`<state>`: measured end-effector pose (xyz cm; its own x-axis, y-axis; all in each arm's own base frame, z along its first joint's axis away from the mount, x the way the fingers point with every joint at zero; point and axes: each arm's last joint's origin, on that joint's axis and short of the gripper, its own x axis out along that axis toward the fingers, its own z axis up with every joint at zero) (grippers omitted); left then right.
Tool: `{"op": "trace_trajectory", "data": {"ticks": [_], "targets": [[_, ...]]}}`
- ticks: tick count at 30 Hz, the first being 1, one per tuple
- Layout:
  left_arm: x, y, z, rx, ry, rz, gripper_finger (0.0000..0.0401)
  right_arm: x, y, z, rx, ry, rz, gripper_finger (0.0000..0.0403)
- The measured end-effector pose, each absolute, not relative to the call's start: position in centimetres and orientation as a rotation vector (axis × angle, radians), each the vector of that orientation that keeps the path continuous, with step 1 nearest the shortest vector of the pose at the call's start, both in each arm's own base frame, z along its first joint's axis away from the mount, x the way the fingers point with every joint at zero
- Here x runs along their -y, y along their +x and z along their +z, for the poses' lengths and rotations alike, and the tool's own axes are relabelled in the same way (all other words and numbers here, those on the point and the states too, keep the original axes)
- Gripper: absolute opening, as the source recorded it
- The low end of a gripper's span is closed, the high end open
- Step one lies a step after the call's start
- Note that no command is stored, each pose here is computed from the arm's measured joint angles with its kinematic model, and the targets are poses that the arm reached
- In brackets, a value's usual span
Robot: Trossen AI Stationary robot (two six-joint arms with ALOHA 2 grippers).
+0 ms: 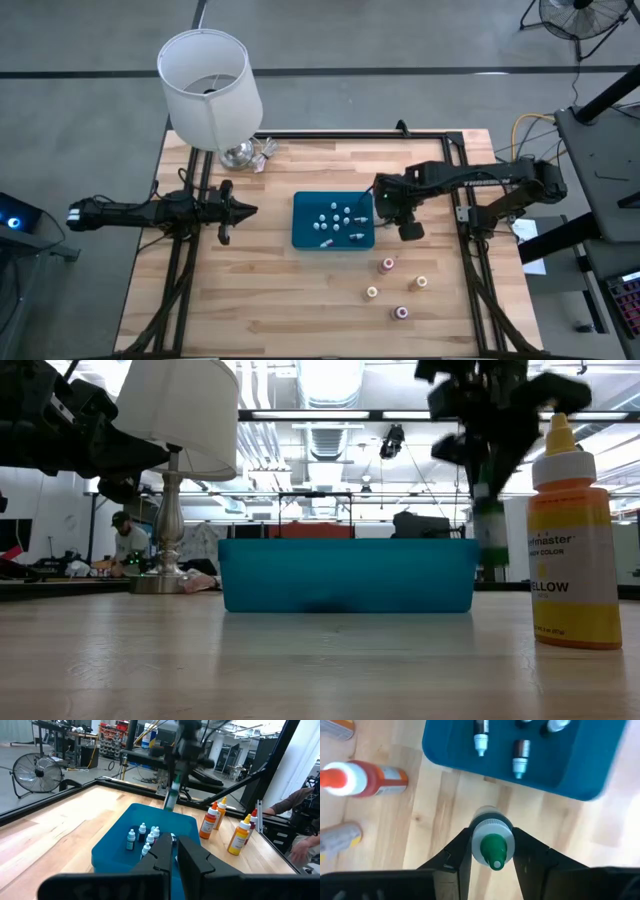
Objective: Pick & Place food coloring
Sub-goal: Put the large green food coloring bottle into the blue bin
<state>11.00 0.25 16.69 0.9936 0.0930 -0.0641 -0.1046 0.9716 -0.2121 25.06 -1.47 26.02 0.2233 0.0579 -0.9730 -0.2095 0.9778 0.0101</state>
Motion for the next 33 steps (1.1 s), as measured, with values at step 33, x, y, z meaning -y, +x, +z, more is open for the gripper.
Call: {"op": "trace_trajectory", "data": {"ticks": [33], "targets": [[-0.3,11.0,16.7,-0.053,-0.217,0.099,0.0002,4.8,31.7,30.1,-1.289,-0.260,0.105,0.0105]]}}
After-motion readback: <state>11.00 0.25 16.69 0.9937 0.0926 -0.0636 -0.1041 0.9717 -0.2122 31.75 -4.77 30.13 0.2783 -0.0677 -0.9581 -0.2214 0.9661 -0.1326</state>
